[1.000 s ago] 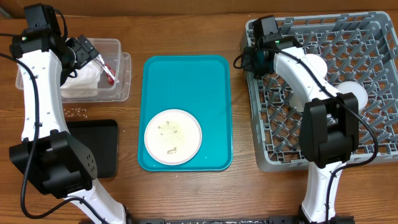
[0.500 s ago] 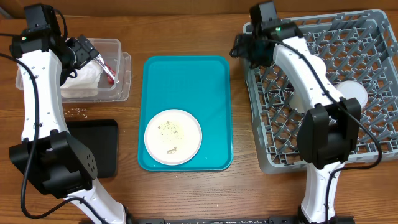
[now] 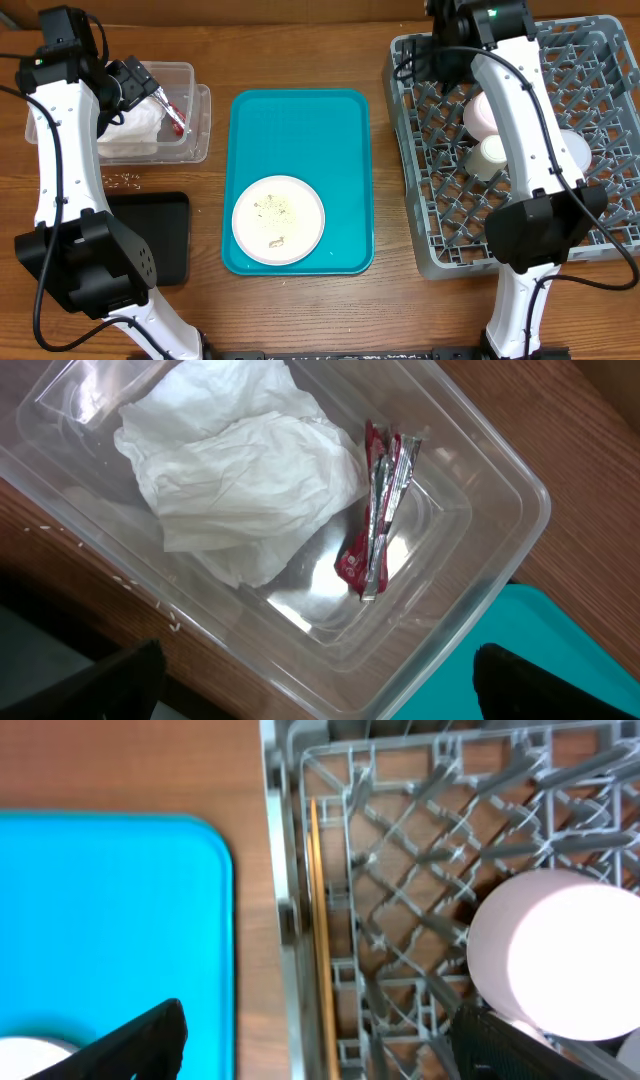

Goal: Sort waste into correct bins and load items into the dishwasher
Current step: 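Lower the chopstick into the rack and open the right gripper, then raise the right gripper out of the rack and move it right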

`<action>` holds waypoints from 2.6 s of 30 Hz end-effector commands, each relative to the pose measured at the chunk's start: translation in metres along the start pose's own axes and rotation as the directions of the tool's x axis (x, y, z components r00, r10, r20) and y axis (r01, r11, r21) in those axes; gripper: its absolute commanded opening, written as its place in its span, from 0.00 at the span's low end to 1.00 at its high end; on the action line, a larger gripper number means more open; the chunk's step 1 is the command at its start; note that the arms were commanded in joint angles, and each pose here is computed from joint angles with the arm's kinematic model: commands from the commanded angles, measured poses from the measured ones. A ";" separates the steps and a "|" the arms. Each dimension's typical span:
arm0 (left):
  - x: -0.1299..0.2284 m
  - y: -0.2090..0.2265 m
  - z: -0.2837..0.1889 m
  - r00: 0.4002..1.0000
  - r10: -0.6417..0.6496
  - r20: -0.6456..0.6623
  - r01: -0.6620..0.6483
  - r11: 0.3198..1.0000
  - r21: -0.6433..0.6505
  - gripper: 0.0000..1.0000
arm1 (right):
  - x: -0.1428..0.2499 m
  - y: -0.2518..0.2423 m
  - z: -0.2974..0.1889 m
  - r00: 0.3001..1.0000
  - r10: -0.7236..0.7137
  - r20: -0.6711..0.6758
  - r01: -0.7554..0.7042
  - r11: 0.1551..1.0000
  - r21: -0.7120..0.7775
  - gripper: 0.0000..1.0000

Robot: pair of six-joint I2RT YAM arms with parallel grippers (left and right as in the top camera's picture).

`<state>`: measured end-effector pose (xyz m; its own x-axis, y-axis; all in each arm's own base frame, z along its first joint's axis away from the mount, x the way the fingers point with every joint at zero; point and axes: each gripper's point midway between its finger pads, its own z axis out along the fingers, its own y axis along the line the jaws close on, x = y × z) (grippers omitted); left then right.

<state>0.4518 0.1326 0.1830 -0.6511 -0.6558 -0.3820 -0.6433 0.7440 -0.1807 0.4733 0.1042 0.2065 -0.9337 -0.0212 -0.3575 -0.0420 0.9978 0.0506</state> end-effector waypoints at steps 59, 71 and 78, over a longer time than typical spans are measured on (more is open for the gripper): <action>-0.009 -0.005 -0.019 0.999 -0.010 0.047 0.008 1.000 0.026 1.00 | -0.040 -0.011 0.023 0.962 0.185 0.201 -0.165 0.980 -0.111 1.00; -0.009 -0.005 -0.019 0.999 -0.010 0.047 0.008 1.000 0.026 1.00 | -0.065 -0.144 -0.110 0.779 0.423 0.463 -0.436 0.896 -0.087 1.00; -0.009 -0.005 -0.019 0.999 -0.010 0.046 0.008 1.000 0.026 1.00 | -0.016 -0.239 -0.109 0.723 0.565 0.397 -0.617 0.787 0.005 1.00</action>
<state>0.4518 0.1326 0.1832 -0.6510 -0.6558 -0.3823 -0.6433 0.7440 -0.1808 0.4676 -0.1238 0.3033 -0.5755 0.5432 -0.6113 0.5061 0.8238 0.2556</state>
